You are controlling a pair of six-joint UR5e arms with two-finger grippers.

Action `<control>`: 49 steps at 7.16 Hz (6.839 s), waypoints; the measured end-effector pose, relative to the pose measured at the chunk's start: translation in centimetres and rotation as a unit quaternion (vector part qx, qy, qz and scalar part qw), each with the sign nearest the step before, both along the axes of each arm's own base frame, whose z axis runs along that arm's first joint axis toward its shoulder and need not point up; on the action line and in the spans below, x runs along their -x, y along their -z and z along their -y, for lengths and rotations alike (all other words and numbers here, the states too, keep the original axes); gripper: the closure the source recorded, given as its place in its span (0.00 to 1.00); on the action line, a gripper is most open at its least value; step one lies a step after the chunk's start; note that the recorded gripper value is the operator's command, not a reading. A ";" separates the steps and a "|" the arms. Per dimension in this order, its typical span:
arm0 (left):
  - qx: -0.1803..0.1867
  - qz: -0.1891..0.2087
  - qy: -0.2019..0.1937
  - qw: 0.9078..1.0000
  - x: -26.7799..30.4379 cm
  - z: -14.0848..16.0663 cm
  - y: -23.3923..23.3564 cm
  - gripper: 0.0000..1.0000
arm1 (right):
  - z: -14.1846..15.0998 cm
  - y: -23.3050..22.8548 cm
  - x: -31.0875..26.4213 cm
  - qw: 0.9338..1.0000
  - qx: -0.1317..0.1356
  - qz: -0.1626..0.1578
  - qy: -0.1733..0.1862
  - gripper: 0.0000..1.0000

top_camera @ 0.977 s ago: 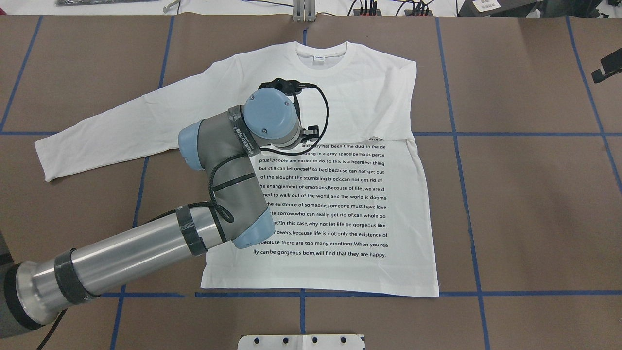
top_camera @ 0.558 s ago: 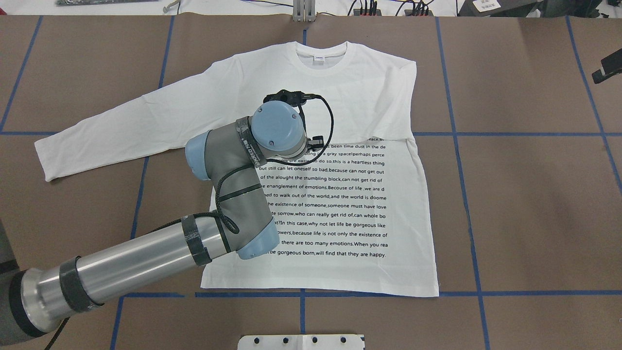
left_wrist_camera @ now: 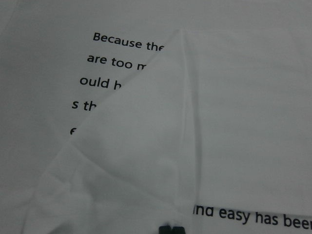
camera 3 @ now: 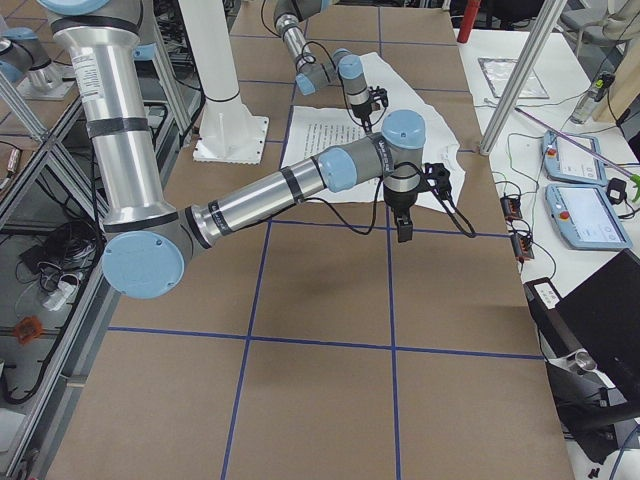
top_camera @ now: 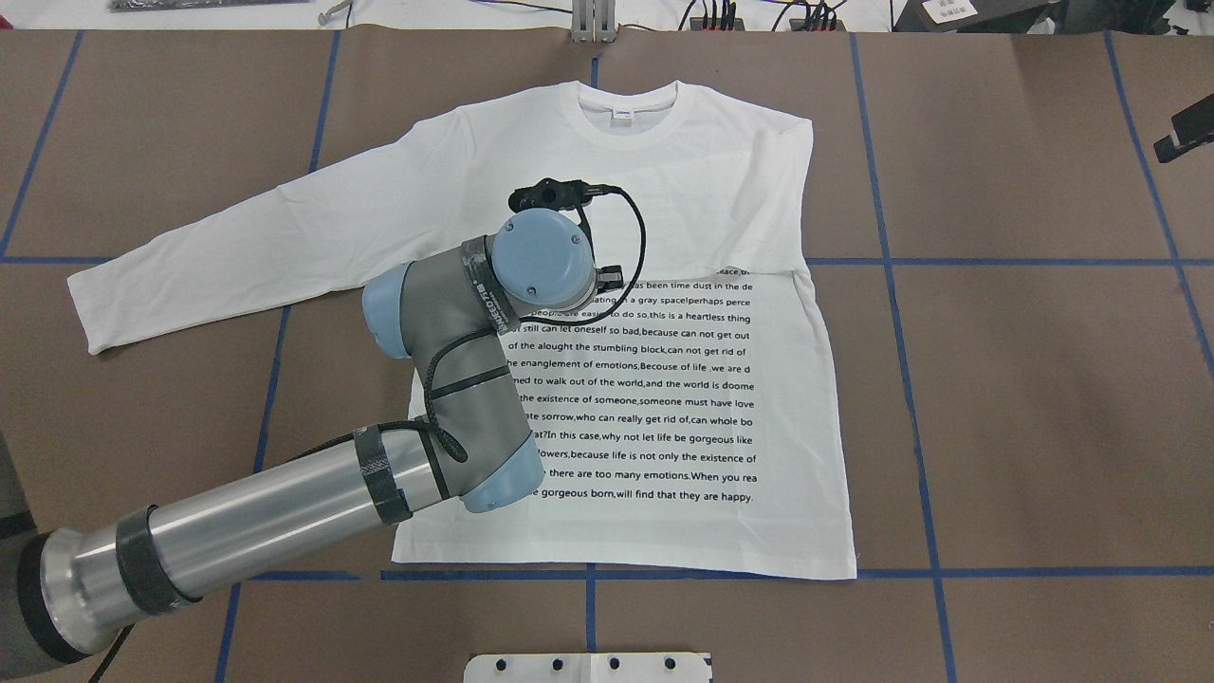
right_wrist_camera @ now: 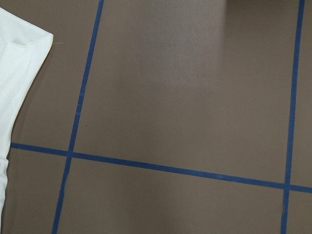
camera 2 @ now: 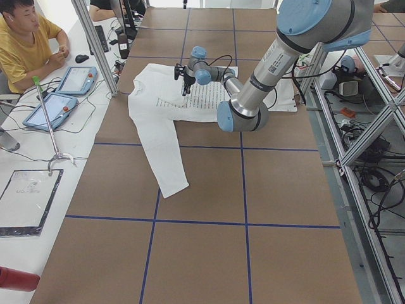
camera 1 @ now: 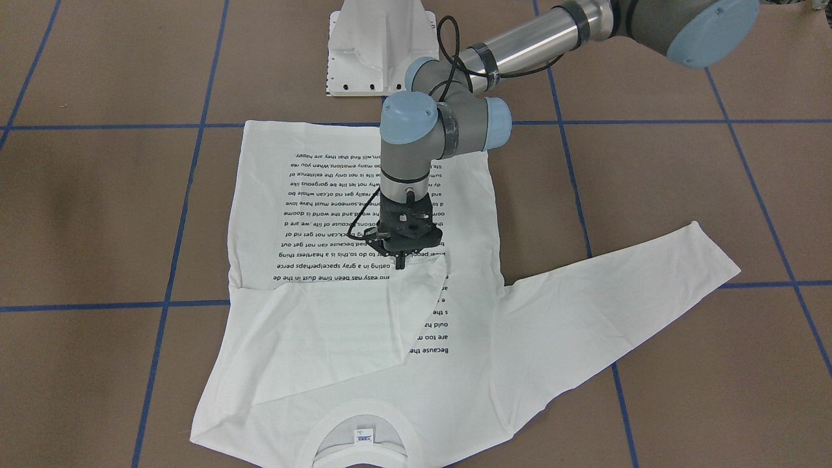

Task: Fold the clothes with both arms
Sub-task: 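Move the left gripper out to the cuff of the other sleeve, then lower the left gripper and grasp the sleeve cuff, then carry the sleeve across the shirt front with the left gripper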

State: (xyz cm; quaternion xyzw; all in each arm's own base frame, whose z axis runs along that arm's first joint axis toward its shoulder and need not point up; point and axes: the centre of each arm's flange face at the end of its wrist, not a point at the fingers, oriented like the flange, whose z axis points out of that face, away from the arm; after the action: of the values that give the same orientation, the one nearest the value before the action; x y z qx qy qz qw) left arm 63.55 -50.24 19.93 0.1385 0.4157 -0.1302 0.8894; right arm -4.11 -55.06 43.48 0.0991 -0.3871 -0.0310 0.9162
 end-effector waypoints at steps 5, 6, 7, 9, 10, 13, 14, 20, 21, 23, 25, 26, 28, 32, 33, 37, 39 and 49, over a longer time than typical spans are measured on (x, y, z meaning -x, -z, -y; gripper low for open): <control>-0.060 0.045 -0.024 0.997 4.0 3.3 -2.8 1.00 | 0.0 0.0 0.1 1.000 0.000 -0.001 0.000 0.00; -0.078 0.058 -0.028 0.995 6.4 4.5 -4.3 1.00 | 0.1 0.0 0.1 1.000 0.001 0.000 -0.001 0.00; -0.090 0.069 -0.029 0.993 8.4 5.4 -5.7 1.00 | 0.1 0.1 0.1 1.000 0.001 0.000 -0.001 0.00; -0.097 0.082 -0.025 0.992 10.7 6.9 -6.9 1.00 | 0.1 0.2 0.1 1.000 0.000 0.000 -0.002 0.00; -0.104 0.093 -0.025 0.990 12.0 8.0 -7.7 1.00 | 0.1 0.2 0.1 1.000 0.000 0.000 -0.001 0.00; -0.126 0.119 -0.035 0.984 14.9 9.9 -10.0 0.00 | 0.2 0.0 0.3 1.000 0.002 0.000 0.001 0.00; -0.147 0.117 -0.042 0.981 15.7 10.0 -11.1 0.00 | 0.2 -0.1 0.4 1.000 0.002 0.000 0.001 0.00; -0.296 0.045 -0.149 0.943 36.3 4.0 -34.0 0.00 | -0.3 -0.7 0.2 1.000 0.007 -0.001 0.001 0.00; -0.299 0.046 -0.143 0.942 38.8 1.1 -37.6 0.00 | -0.4 -0.7 0.2 1.000 0.007 -0.001 0.001 0.00; -0.293 0.058 -0.131 0.945 41.4 -2.0 -40.8 0.00 | -0.4 -0.6 0.2 1.000 0.007 -0.001 0.000 0.00; -0.281 0.081 -0.126 0.948 43.2 -3.9 -43.3 0.06 | -0.4 -0.6 0.2 1.000 0.007 -0.001 0.000 0.00; -0.278 0.092 -0.120 0.949 43.8 -4.5 -44.1 0.07 | -0.4 -0.6 0.2 1.000 0.007 -0.001 0.000 0.00; -0.275 0.099 -0.121 0.949 44.6 -6.1 -45.3 0.22 | -0.4 -0.6 0.2 1.000 0.007 -0.001 0.000 0.00; -0.279 0.093 -0.141 0.945 43.0 -7.3 -45.8 0.20 | -0.5 -0.6 0.2 1.000 0.008 -0.001 0.000 0.00; -0.280 0.091 -0.148 0.944 42.3 -7.6 -45.8 0.21 | -0.5 -0.7 0.2 1.000 0.009 -0.001 0.000 0.00; -0.280 0.088 -0.160 0.942 41.2 -8.2 -45.8 0.86 | -0.5 -1.0 0.2 1.000 0.011 -0.001 0.000 0.00; -0.280 0.088 -0.160 0.942 41.2 -8.2 -45.8 1.00 | -0.5 -1.0 0.2 1.000 0.011 -0.001 0.001 0.00; -0.246 -0.065 -0.069 0.965 32.5 4.9 -13.0 1.00 | -0.4 -0.7 0.3 1.000 0.009 0.000 0.000 0.00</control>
State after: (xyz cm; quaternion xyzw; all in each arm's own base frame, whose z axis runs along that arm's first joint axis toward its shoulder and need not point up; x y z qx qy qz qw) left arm 31.08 -55.17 32.98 0.3157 0.5001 0.0290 0.8059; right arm -4.37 -54.68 44.16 0.0904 -0.3874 -0.0276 0.9171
